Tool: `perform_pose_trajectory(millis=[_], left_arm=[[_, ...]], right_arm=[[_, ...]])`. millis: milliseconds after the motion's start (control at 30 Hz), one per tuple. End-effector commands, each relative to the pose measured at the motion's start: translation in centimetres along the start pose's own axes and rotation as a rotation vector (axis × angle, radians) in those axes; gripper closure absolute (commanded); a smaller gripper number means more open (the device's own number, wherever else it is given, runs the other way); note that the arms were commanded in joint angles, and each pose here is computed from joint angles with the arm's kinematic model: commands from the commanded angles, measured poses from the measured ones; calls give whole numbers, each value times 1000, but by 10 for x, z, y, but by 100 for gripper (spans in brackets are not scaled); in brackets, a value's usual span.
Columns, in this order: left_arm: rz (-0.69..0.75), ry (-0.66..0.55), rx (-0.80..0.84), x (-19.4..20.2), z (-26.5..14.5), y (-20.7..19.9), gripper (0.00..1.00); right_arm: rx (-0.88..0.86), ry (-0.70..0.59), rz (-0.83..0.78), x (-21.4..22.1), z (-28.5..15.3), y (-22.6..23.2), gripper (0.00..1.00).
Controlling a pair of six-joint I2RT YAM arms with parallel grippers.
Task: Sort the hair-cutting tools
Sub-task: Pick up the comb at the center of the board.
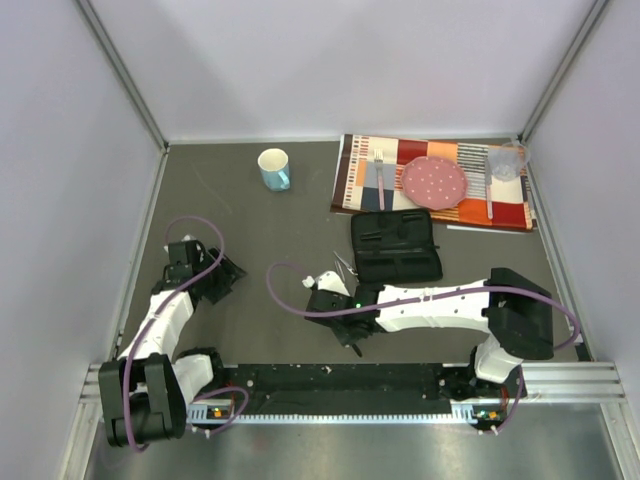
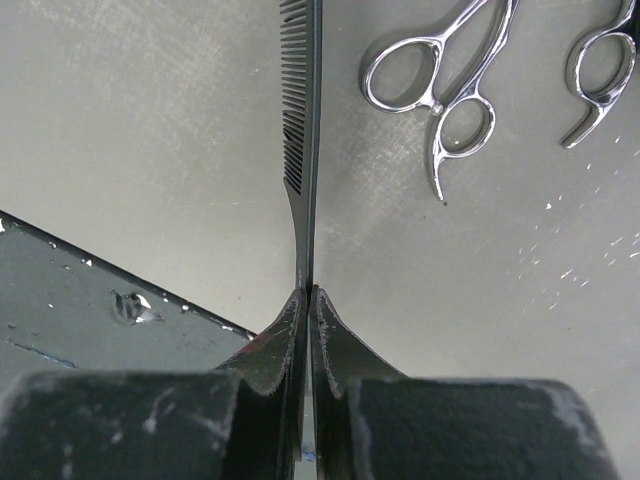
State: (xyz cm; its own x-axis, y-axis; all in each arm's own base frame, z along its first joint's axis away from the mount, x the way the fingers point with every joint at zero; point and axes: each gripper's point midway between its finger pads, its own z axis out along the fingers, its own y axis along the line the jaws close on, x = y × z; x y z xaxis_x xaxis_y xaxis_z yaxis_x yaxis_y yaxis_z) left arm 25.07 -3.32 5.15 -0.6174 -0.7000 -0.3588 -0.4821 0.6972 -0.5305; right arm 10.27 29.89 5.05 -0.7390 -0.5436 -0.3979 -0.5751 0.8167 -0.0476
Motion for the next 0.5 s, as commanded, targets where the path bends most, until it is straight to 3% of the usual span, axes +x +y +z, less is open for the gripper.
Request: perform_pose_trajectory(millis=[0, 467], left_arm=[[18, -18, 85, -5, -2, -15, 33], [23, 12, 128, 2, -1, -20, 34]], right_arm=[[4, -58, 5, -16, -7, 0, 100], [59, -92, 43, -28, 10, -22, 100]])
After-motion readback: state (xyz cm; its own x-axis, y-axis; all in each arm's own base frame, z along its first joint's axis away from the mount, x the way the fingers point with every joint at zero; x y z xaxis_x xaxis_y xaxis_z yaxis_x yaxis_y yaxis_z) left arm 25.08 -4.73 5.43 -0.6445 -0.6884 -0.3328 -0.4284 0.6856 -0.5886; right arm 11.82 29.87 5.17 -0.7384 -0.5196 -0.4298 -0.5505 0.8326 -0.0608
